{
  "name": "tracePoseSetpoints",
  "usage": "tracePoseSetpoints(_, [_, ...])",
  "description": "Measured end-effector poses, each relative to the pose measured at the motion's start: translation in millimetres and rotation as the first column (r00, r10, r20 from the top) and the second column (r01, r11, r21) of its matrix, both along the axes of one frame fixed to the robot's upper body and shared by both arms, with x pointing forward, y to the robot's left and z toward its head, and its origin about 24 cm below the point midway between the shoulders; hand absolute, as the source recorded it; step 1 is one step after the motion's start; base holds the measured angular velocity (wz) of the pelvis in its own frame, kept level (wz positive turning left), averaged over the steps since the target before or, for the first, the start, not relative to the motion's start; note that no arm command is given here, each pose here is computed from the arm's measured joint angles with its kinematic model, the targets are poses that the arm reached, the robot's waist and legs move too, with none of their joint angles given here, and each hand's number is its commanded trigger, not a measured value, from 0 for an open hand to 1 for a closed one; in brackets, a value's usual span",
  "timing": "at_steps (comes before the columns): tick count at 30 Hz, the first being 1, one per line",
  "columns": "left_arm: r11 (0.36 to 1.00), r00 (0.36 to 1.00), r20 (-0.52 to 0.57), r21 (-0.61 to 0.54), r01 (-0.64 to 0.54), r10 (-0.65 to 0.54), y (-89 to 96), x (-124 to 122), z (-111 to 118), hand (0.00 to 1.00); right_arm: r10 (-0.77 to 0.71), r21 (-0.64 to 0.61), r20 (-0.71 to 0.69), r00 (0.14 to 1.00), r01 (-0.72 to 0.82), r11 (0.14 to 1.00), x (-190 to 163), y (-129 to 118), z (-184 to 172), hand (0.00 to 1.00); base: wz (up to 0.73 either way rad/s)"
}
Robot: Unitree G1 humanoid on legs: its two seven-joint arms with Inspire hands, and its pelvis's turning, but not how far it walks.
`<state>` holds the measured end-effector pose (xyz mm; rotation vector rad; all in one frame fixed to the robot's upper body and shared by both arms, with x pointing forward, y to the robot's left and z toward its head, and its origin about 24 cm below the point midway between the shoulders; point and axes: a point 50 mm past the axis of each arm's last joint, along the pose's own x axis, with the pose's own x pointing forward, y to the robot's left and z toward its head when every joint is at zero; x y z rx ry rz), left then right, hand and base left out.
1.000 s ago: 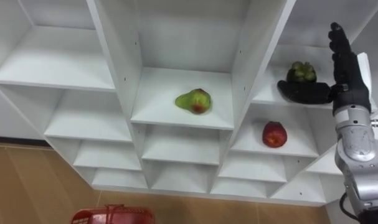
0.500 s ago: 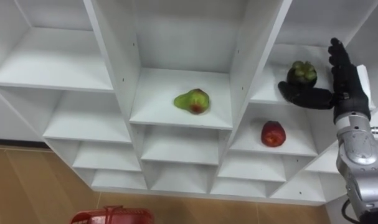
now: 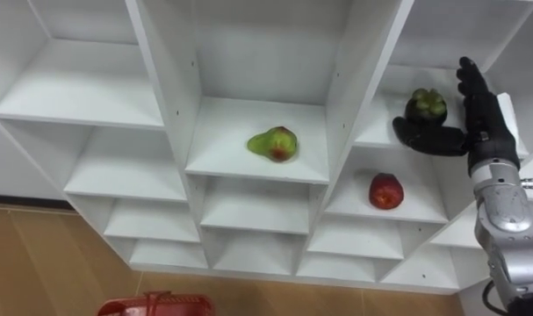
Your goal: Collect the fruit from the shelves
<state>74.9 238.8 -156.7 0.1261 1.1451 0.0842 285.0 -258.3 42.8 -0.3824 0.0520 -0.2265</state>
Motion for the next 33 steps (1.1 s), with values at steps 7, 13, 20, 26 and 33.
tracePoseSetpoints(7, [1.0,1.0,0.001,0.003,0.0,0.0,0.7,0,0,1.0,0.006,-0.026,-0.016,1.0,-0.006,1.0,0,1,-1,1.0,0.0])
tracePoseSetpoints(13, [1.0,1.0,-0.005,0.006,0.0,0.0,0.9,0,0,1.0,0.008,-0.083,0.0,1.0,-0.008,0.996,4,0,6,1.0,0.0])
tracePoseSetpoints(20, [1.0,1.0,-0.005,0.007,0.001,-0.001,0.9,0,0,1.0,0.005,-0.113,0.006,1.0,-0.004,0.994,6,-3,9,1.0,0.0])
tracePoseSetpoints(26, [1.0,1.0,-0.003,0.008,0.001,-0.001,1.0,1,0,1.0,0.031,-0.118,-0.012,0.999,-0.032,0.992,6,-1,8,1.0,0.02])
tracePoseSetpoints(33, [1.0,1.0,-0.003,0.008,0.001,-0.001,1.1,1,0,1.0,0.041,-0.117,-0.023,0.999,-0.043,0.992,6,-1,7,1.0,0.0])
